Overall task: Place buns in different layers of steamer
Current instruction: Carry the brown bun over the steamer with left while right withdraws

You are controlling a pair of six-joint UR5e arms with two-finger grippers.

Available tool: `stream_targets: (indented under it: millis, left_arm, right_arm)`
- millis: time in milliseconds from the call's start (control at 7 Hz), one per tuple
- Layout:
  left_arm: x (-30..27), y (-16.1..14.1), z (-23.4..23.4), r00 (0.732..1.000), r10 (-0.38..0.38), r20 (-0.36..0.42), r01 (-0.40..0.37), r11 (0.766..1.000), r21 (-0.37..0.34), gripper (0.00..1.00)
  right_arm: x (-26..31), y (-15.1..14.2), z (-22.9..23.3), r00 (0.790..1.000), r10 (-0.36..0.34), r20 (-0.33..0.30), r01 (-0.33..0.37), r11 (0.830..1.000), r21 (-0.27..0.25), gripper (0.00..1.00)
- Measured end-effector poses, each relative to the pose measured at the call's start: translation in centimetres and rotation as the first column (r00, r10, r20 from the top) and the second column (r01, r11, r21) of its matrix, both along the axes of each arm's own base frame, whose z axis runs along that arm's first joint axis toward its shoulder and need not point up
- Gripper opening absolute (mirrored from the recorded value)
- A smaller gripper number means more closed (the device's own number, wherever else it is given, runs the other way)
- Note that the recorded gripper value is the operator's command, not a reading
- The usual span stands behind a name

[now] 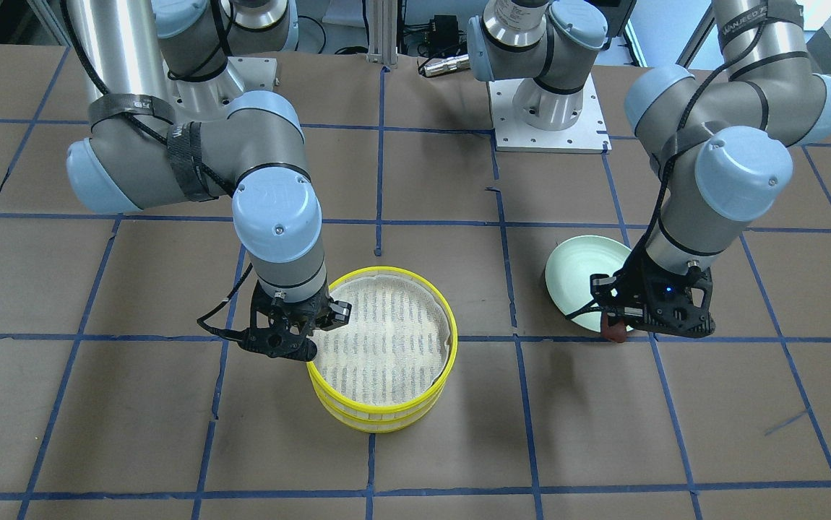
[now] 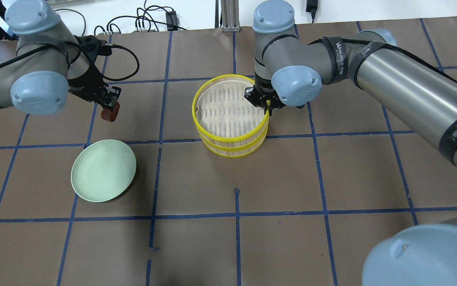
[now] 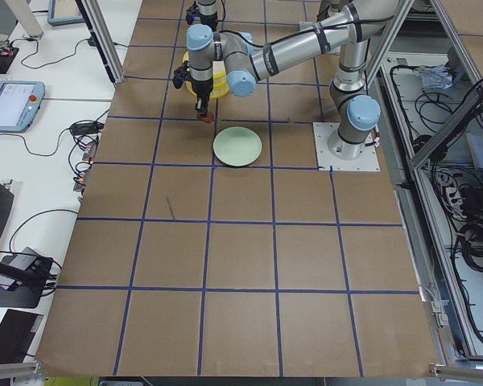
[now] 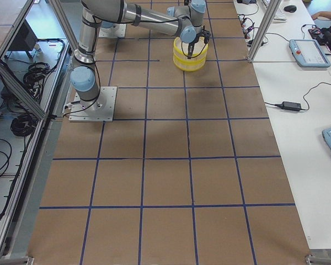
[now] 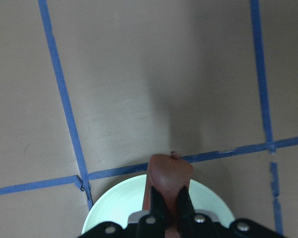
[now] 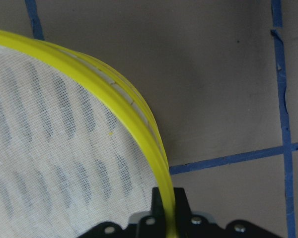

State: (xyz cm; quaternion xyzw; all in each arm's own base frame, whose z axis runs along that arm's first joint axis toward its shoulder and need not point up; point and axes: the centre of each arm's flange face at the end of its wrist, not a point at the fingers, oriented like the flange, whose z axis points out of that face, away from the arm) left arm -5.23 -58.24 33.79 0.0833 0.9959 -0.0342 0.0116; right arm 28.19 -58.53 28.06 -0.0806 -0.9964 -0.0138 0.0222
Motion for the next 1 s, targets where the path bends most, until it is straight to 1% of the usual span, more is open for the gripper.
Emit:
stream_targets:
  millis: [143,286,429,714,857,1000]
  left_arm:
    - [-1.2,-0.4,1.3,1.0,0.008,-0.016,-0.008,1.0,-0.019,0.01]
    - [-1.9,-0.6,2.7,0.999,0.011,-0.032,-0.012,0.999,-0.038,0.01]
    - [-2.4,-0.9,4.6,0.999,0.014,-0.044,-0.016,0.999,-0.047,0.01]
    - [-4.4,-0.8,7.5,0.997,0.047,-0.064,-0.049,0.998,-0.033,0.02]
    - [-7.5,-0.5,8.4,0.995,0.065,-0.076,-0.069,0.997,-0.041,0.02]
    - [-11.7,0.1,8.9,0.988,0.109,-0.106,-0.115,0.992,-0.053,0.04]
  right_arm:
    - [0.0,0.0,-0.1,1.0,0.003,0.0,-0.003,1.0,0.002,0.27]
    - [0.0,0.0,-0.2,1.0,0.002,-0.001,-0.002,1.0,0.003,0.66]
    - [0.0,0.1,-0.2,1.0,0.001,-0.002,-0.001,1.0,0.004,1.0]
    - [-0.6,0.2,0.0,1.0,0.001,0.002,-0.001,1.0,-0.001,1.0]
    - [-2.3,-0.3,2.1,1.0,0.005,0.019,-0.004,1.0,-0.023,1.0]
    - [-5.8,-0.2,6.1,0.998,0.02,0.055,-0.019,0.999,-0.031,1.0]
